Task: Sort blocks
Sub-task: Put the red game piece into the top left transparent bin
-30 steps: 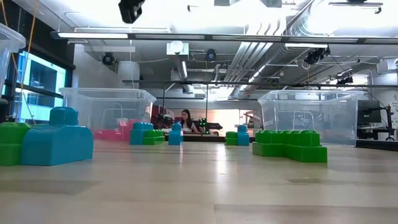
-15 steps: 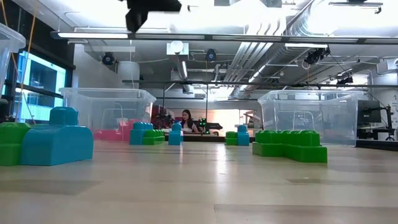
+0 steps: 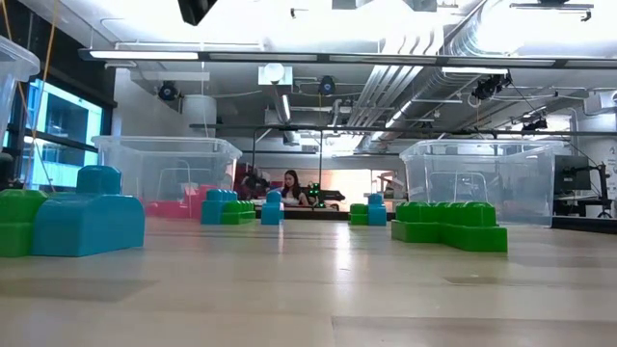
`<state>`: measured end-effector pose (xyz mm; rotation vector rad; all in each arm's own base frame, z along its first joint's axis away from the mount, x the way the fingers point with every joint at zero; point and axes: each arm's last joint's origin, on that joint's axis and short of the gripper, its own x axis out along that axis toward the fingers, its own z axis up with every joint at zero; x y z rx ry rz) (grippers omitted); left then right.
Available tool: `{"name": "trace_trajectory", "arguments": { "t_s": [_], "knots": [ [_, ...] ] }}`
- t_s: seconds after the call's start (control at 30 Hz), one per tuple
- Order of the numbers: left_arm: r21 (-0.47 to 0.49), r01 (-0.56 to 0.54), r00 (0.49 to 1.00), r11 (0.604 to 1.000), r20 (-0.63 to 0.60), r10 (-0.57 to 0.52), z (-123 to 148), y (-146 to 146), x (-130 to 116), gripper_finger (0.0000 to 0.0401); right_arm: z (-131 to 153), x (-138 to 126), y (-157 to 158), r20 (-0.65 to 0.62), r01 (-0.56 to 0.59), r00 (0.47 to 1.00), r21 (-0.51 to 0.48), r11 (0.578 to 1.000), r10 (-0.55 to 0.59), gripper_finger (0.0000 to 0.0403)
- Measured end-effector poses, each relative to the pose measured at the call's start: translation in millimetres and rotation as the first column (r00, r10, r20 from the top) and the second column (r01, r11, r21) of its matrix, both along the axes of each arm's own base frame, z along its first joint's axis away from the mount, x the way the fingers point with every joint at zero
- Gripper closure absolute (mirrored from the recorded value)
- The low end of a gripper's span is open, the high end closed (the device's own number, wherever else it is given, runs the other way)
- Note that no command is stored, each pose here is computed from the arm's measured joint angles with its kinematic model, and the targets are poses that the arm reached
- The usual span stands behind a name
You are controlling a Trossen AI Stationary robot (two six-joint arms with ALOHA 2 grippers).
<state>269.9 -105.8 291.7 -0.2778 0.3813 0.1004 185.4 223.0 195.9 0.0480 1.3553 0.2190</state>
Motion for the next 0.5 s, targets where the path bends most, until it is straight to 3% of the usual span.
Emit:
{"name": "trace_trajectory", "arguments": {
  "t_s": [0.37, 0.5],
  "knots": [
    [-0.024, -0.013, 1.0, 1.0, -0.005, 0.013, -3.2, -5.5, 0.4, 0.0401, -24.0, 4.8, 7.7, -0.075, -0.015, 0.997, -0.032, 0.999, 0.013, 0.0403],
    [-0.03, -0.018, 1.0, 0.999, -0.003, 0.018, -3.0, -5.3, 0.4, 0.0401, -25.9, -0.7, -0.4, -0.142, 0.006, 0.99, -0.114, 0.993, -0.023, 0.0403]
  ]
}}
